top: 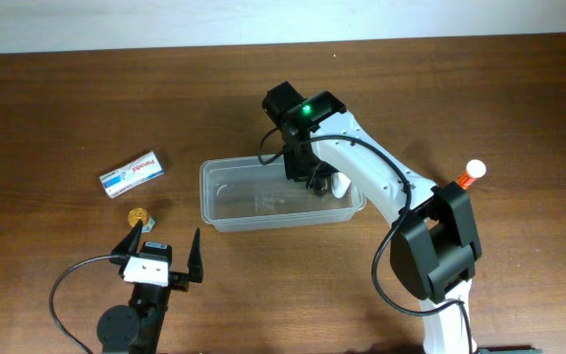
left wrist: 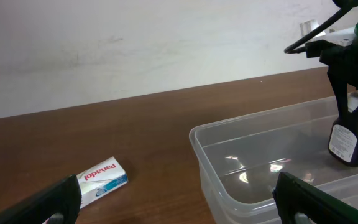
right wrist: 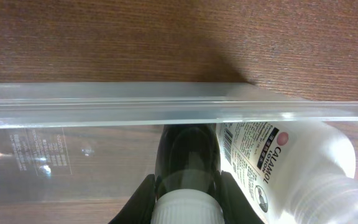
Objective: Pack container
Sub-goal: 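Carry the dark bottle into the container beside the pump bottle, release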
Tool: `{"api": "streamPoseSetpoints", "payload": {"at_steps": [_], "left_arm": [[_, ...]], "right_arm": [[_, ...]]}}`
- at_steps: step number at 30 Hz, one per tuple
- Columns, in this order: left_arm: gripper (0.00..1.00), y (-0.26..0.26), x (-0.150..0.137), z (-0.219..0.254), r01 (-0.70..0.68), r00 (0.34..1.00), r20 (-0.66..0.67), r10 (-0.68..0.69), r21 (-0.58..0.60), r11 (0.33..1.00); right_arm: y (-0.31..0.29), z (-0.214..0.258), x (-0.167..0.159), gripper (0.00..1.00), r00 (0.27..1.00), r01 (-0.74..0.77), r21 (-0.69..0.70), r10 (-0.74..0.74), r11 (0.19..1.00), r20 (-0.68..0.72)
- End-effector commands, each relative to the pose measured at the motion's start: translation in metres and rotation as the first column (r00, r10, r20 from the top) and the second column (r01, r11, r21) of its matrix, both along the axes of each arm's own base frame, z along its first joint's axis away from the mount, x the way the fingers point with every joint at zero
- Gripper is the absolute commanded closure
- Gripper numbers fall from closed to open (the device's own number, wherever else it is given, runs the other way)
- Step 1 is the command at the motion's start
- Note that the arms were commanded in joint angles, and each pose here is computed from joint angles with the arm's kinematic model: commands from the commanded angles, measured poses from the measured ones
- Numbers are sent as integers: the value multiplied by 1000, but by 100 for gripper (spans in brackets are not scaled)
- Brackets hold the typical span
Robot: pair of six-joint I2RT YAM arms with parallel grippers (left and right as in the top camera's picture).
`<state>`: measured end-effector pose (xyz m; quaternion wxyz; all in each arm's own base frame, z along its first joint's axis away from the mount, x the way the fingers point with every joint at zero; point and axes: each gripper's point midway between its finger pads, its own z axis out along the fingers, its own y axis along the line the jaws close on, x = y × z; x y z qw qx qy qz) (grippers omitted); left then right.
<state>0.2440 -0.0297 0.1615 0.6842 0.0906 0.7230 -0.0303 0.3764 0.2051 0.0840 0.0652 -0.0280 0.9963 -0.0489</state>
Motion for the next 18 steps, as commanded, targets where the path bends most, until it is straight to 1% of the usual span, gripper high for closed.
{"api": "streamPoseSetpoints", "payload": {"at_steps": [1, 12, 13, 14, 18], "left_arm": [[0, 2, 0, -1, -9, 1000, 3, 8, 16, 1000], [1, 2, 0, -1, -9, 1000, 4, 9, 16, 1000], [1, 2, 0, -1, -9, 1000, 3, 9, 16, 1000], [1, 2, 0, -1, -9, 1000, 4, 8, 16, 1000], [1, 2, 0, -1, -9, 1000, 4, 8, 16, 1000]], "right_arm": [[-7, -1, 4, 82, 1000, 23, -30, -23, 999, 16], [-6, -1, 7, 81, 999, 25, -28, -24, 999, 32], [-6, -1, 7, 72, 999, 25, -28, -24, 999, 32], [-6, -1, 7, 70, 999, 25, -28, -24, 999, 32], [-6, -1, 7, 70, 999, 24, -28, -23, 999, 32]]}}
